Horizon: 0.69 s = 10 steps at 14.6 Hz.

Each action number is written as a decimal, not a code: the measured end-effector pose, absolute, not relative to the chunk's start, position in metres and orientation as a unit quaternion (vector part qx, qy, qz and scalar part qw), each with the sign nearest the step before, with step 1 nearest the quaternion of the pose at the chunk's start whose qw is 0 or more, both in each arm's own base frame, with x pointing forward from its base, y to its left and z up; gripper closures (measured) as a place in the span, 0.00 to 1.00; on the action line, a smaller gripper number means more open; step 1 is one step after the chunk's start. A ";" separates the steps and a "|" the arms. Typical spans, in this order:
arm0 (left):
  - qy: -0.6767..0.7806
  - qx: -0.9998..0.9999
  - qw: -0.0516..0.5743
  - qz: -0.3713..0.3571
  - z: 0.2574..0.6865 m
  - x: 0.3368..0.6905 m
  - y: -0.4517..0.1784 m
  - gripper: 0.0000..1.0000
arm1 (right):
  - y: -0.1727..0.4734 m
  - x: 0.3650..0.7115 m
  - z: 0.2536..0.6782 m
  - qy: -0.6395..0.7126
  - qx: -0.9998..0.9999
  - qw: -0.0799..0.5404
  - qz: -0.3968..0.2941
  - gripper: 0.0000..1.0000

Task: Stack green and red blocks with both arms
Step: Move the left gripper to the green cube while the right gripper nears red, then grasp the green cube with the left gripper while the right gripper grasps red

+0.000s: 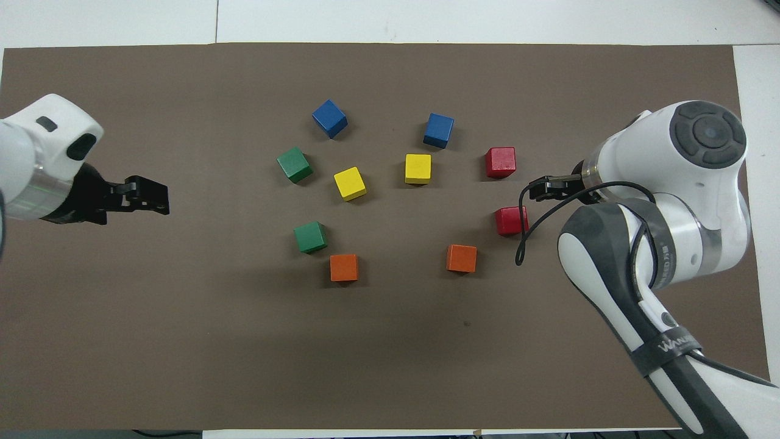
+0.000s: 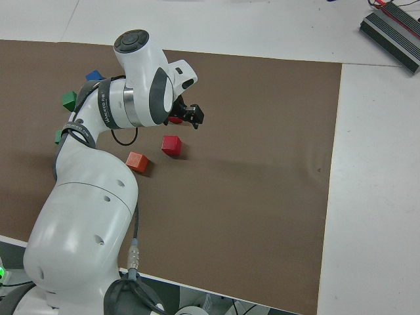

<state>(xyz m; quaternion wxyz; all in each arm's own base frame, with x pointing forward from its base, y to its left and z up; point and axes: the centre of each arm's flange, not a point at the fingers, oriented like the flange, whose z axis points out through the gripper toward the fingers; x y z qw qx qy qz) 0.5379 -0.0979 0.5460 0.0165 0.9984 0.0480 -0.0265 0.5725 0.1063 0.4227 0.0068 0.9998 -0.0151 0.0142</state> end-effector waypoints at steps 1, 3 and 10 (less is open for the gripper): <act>0.057 0.998 0.018 -0.020 0.540 0.539 -0.117 0.00 | 0.112 0.573 0.421 -0.019 1.000 0.005 0.021 0.00; 0.056 0.998 0.019 -0.020 0.522 0.543 -0.147 0.00 | 0.123 0.576 0.416 -0.018 0.999 0.002 0.030 0.00; 0.087 0.996 0.018 -0.030 0.440 0.541 -0.225 0.00 | 0.150 0.572 0.384 0.004 1.000 0.004 0.015 0.00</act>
